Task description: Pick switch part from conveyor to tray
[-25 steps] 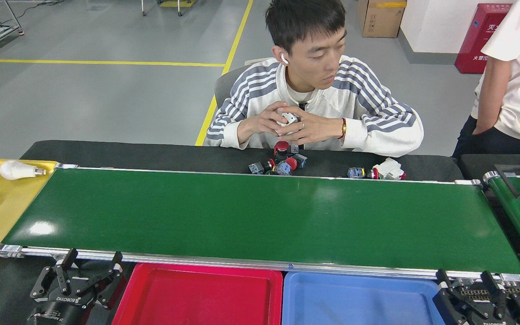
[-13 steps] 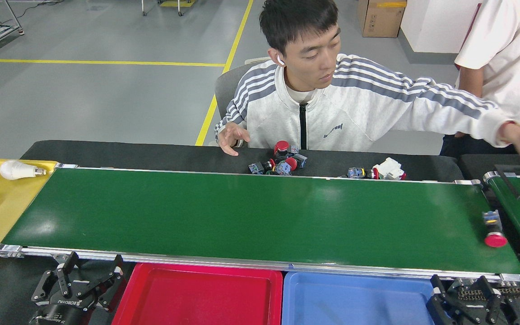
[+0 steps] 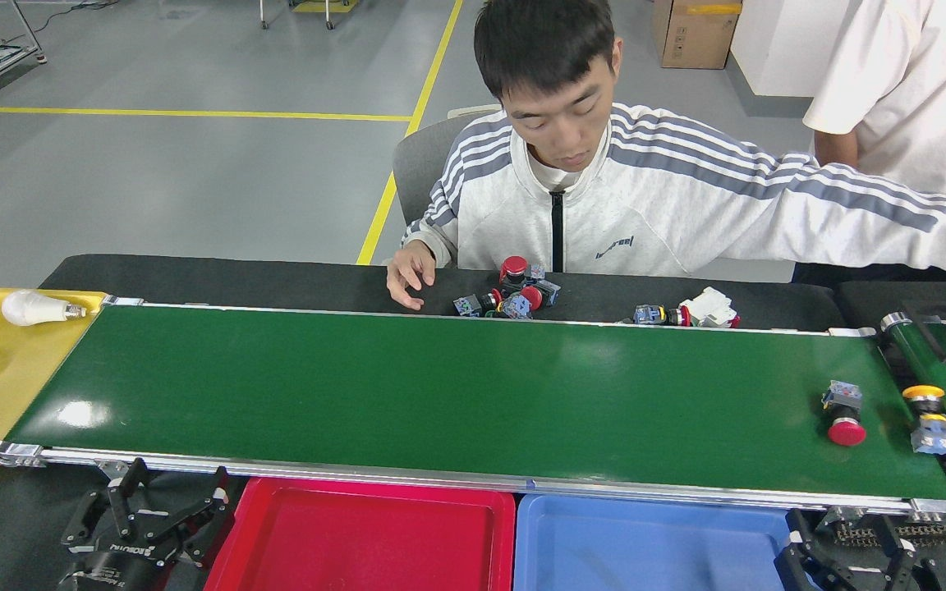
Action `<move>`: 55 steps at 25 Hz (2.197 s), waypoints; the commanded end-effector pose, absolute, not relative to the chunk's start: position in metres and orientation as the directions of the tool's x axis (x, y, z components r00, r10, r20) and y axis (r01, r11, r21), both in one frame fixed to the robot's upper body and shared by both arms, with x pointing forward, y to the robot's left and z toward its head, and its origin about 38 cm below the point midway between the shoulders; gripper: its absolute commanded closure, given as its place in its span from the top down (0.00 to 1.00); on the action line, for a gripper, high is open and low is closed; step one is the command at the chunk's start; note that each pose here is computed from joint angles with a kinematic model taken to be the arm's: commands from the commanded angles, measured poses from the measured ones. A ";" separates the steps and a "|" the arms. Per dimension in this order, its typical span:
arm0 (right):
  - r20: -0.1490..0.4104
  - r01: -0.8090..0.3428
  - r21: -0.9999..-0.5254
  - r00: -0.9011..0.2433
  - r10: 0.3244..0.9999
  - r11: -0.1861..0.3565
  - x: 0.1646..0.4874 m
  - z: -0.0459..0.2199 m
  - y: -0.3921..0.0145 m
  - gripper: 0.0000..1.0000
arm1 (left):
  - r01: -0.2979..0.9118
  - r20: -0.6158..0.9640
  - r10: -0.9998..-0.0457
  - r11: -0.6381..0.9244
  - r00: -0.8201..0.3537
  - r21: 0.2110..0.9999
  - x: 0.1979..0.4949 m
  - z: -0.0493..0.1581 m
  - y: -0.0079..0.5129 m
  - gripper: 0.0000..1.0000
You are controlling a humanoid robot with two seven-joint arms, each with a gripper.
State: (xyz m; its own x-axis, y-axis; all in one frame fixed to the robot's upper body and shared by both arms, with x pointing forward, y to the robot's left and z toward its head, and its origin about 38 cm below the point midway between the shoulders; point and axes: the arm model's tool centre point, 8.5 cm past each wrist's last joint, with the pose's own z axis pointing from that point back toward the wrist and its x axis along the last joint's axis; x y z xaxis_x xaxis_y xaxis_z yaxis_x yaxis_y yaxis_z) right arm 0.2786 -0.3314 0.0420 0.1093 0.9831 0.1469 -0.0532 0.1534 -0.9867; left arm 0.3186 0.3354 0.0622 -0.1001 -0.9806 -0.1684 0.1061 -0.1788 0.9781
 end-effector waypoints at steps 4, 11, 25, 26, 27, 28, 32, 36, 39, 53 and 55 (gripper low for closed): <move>0.122 -0.055 -0.990 0.136 0.983 0.131 0.302 0.049 -0.344 0.98 | 0.092 -0.165 -0.978 -0.177 -0.124 0.980 0.318 0.066 0.335 1.00; 0.082 -0.119 -0.987 0.211 0.974 0.109 0.342 0.048 -0.354 0.98 | 0.096 -0.156 -0.978 -0.170 -0.141 0.981 0.318 0.065 0.334 1.00; 0.104 -0.191 -0.971 0.200 0.974 0.143 0.416 0.044 -0.286 0.97 | 0.109 -0.166 -0.976 -0.182 -0.143 0.977 0.315 0.062 0.335 1.00; 0.114 -0.192 -0.969 0.211 0.971 0.155 0.419 0.045 -0.286 0.90 | 0.112 -0.166 -0.975 -0.183 -0.146 0.977 0.314 0.061 0.335 1.00; 0.112 -0.194 -0.969 0.208 0.972 0.153 0.422 0.046 -0.286 0.73 | 0.113 -0.168 -0.975 -0.186 -0.148 0.976 0.313 0.060 0.334 1.00; 0.109 -0.200 -0.968 0.202 0.973 0.150 0.424 0.047 -0.287 0.50 | 0.118 -0.169 -0.974 -0.187 -0.150 0.975 0.311 0.059 0.335 1.00; 0.102 -0.213 -0.968 0.154 0.983 0.133 0.425 0.046 -0.274 0.07 | 0.127 -0.170 -0.971 -0.192 -0.166 0.973 0.306 0.057 0.334 1.00; 0.101 -0.208 -0.971 0.097 0.990 0.119 0.422 0.047 -0.267 0.02 | 0.125 -0.169 -0.970 -0.192 -0.175 0.973 0.306 0.057 0.334 1.00; 0.102 -0.176 -0.979 -0.002 0.995 0.100 0.413 0.056 -0.255 0.02 | 0.123 -0.161 -0.969 -0.185 -0.188 0.975 0.306 0.057 0.331 1.00; 0.063 -0.095 -0.994 -0.887 0.457 -0.049 0.336 0.064 -0.061 1.00 | 0.103 -0.156 -0.981 -0.167 -0.112 0.980 0.308 0.064 0.333 1.00; 0.071 -0.093 -0.995 -0.874 0.480 -0.022 0.339 0.070 -0.065 1.00 | 0.102 -0.157 -0.981 -0.169 -0.112 0.980 0.308 0.064 0.333 1.00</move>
State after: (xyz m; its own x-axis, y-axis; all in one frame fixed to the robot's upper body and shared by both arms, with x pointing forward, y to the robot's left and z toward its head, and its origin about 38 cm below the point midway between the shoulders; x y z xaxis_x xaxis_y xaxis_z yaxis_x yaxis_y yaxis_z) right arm 0.3335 -0.0656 0.0571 -0.8761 0.4749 0.0833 -0.1233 -0.0537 -0.9909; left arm 0.3054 0.3301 0.0567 -0.1260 -0.9805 -0.1506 0.1250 -0.1663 0.9781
